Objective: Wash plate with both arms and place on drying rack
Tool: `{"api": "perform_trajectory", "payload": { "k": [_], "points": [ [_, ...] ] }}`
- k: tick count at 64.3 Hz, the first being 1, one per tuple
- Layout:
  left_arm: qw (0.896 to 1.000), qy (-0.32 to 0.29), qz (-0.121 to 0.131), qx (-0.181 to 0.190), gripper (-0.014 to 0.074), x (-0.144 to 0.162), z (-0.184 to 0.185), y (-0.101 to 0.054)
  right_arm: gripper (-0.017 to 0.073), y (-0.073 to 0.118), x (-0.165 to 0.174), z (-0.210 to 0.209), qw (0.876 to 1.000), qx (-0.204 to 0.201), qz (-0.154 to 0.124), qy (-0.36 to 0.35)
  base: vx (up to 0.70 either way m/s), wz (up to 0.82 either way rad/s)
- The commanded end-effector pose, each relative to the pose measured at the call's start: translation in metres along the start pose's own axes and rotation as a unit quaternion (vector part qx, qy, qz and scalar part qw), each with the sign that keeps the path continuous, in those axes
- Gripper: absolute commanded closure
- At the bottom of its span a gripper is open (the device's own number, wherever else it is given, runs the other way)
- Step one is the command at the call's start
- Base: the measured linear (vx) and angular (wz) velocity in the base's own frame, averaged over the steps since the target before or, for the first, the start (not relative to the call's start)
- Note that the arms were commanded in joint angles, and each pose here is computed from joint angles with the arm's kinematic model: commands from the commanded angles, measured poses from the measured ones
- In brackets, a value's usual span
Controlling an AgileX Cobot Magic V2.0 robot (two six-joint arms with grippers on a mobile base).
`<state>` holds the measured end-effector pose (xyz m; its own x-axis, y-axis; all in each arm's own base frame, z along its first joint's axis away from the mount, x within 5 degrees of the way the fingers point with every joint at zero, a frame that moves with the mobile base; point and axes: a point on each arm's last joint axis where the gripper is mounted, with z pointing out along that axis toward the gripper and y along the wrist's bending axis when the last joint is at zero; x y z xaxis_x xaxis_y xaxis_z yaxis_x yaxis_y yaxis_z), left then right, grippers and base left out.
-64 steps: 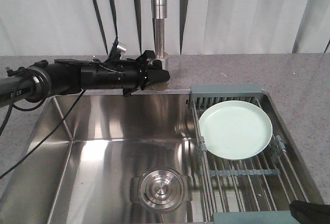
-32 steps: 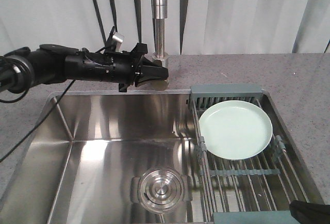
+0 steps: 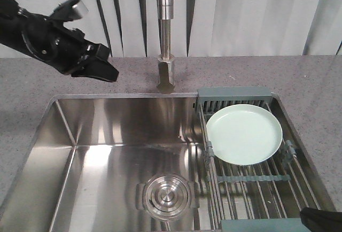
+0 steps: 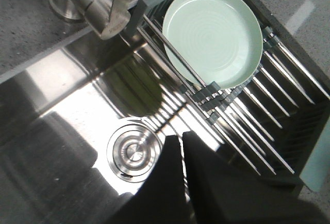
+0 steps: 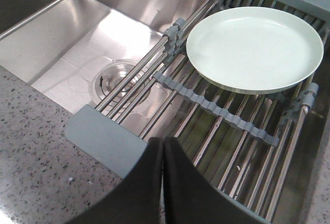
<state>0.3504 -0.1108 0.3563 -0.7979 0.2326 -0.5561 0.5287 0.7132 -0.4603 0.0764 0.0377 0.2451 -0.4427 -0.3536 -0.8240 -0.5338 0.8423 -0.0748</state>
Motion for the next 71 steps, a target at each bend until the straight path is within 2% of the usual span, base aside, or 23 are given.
{"api": "perform_trajectory", "payload": {
  "k": [1,8,19,26,39,45,54,59,71],
  "points": [
    [0.998,-0.058,0.030,-0.020,0.0600,0.004,-0.044,-0.032,0.0564,-0.003,-0.012,-0.004,0.999,0.015,0.007,-0.034,0.00,0.00],
    [0.994,-0.092,0.042,-0.051,0.0600,0.026,-0.065,-0.046,0.0564,-0.003,-0.012,-0.004,0.999,0.015,0.007,-0.034,0.00,0.00],
    [0.988,-0.131,0.032,-0.075,0.0600,0.078,-0.078,-0.058,0.0564,-0.003,-0.012,-0.004,0.999,0.015,0.007,-0.034,0.00,0.00],
    [0.983,-0.157,0.022,-0.097,0.0600,0.113,-0.077,-0.057,0.0564,-0.003,-0.012,-0.004,0.999,0.015,0.007,-0.034,0.00,0.00],
    [0.966,-0.218,0.010,-0.138,0.0600,0.166,-0.076,-0.053,0.0564,-0.003,-0.012,-0.004,0.999,0.015,0.007,-0.034,0.00,0.00],
    [0.962,-0.229,0.007,-0.146,0.0600,0.181,-0.074,-0.051,0.0564,-0.003,-0.012,-0.004,0.999,0.015,0.007,-0.034,0.00,0.00],
    [0.967,-0.214,0.003,-0.139,0.0600,0.195,-0.070,-0.052,0.0564,-0.003,-0.012,-0.004,0.999,0.015,0.007,-0.034,0.00,0.00],
    [0.970,-0.202,0.003,-0.133,0.0600,0.197,-0.069,-0.053,0.0564,-0.003,-0.012,-0.004,0.999,0.015,0.007,-0.034,0.00,0.00],
    [0.971,-0.200,0.003,-0.132,0.0600,0.197,-0.069,-0.053,0.0564,-0.003,-0.012,-0.004,0.999,0.015,0.007,-0.034,0.00,0.00]
  ]
}}
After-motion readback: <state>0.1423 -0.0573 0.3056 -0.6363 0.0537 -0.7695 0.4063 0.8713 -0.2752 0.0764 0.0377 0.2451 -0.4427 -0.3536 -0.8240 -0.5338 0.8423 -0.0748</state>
